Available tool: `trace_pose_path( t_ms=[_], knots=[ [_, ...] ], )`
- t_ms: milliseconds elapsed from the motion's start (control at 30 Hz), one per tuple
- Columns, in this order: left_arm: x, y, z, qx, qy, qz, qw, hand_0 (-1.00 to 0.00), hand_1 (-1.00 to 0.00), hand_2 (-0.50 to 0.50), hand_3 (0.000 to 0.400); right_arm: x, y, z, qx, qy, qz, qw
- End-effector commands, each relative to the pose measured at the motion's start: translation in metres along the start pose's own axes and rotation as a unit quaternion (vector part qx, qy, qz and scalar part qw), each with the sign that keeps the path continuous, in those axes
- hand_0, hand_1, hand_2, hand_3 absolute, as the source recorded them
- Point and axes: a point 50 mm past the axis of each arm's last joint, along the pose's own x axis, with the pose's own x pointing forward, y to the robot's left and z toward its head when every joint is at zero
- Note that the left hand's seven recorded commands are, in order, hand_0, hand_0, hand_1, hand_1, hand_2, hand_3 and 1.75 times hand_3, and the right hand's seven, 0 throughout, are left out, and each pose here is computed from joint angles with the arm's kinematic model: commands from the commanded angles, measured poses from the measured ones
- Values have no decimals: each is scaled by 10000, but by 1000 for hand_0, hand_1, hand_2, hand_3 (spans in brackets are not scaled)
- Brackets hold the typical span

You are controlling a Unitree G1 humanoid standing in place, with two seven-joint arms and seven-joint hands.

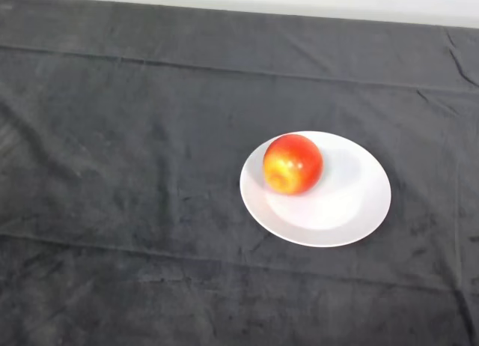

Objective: Move the apple to the plate

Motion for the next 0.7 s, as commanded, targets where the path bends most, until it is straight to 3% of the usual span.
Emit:
trace_pose_path(
  t_ms=[33,700],
  knots=[
    [6,84,-38,-11,-13,327,9995,0,0,0,0,47,107,41,141,-154,144,9997],
    [-3,59,-26,-22,-16,308,9995,0,0,0,0,47,107,41,142,-154,144,9997]
  ],
)
